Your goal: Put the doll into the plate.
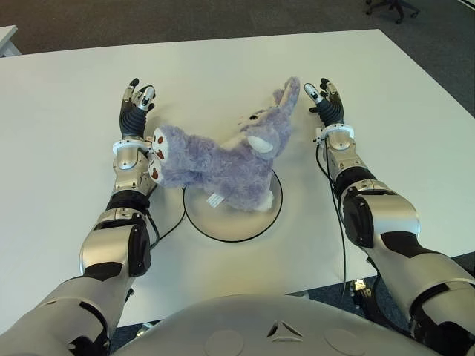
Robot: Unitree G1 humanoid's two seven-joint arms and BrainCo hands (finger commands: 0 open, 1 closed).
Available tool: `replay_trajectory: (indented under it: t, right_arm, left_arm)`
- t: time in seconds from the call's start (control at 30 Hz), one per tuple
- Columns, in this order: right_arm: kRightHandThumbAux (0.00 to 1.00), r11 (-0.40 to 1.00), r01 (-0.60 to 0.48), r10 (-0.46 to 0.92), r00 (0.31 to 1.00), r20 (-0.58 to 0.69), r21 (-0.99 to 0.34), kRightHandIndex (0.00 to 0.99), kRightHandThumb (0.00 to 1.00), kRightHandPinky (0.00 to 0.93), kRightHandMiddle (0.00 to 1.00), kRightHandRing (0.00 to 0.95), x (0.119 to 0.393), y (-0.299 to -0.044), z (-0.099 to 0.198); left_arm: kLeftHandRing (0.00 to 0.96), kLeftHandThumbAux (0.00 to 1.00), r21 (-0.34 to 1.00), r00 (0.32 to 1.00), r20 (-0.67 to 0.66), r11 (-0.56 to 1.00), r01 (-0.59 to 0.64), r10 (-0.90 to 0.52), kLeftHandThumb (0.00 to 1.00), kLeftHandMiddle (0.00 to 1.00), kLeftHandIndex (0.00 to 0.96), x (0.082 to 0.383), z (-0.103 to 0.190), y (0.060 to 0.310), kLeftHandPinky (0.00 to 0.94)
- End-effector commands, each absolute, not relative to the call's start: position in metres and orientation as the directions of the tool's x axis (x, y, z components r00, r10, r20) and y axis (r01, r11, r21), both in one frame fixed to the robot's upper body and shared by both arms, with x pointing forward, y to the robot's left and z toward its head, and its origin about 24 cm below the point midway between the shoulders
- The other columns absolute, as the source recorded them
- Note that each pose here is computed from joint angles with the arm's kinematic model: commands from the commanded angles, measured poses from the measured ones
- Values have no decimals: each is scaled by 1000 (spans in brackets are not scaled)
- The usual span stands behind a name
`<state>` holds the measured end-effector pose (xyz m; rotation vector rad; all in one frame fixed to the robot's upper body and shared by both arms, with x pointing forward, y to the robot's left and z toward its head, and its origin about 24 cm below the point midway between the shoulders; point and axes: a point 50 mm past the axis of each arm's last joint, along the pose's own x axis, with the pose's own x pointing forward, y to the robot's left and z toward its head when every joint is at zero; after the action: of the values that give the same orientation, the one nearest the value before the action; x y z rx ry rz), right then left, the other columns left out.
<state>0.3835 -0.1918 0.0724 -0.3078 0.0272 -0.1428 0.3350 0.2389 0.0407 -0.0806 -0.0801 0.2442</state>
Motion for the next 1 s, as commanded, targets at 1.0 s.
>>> replay_trajectory:
  t: [1.0]
  right_arm:
    - [378, 951, 118, -161, 978, -133, -285, 0, 0, 0, 0, 0, 369, -196, 40]
  left_arm:
    - [167, 455, -92, 967, -65, 963, -252, 247, 0, 198, 70, 315, 5, 238, 46]
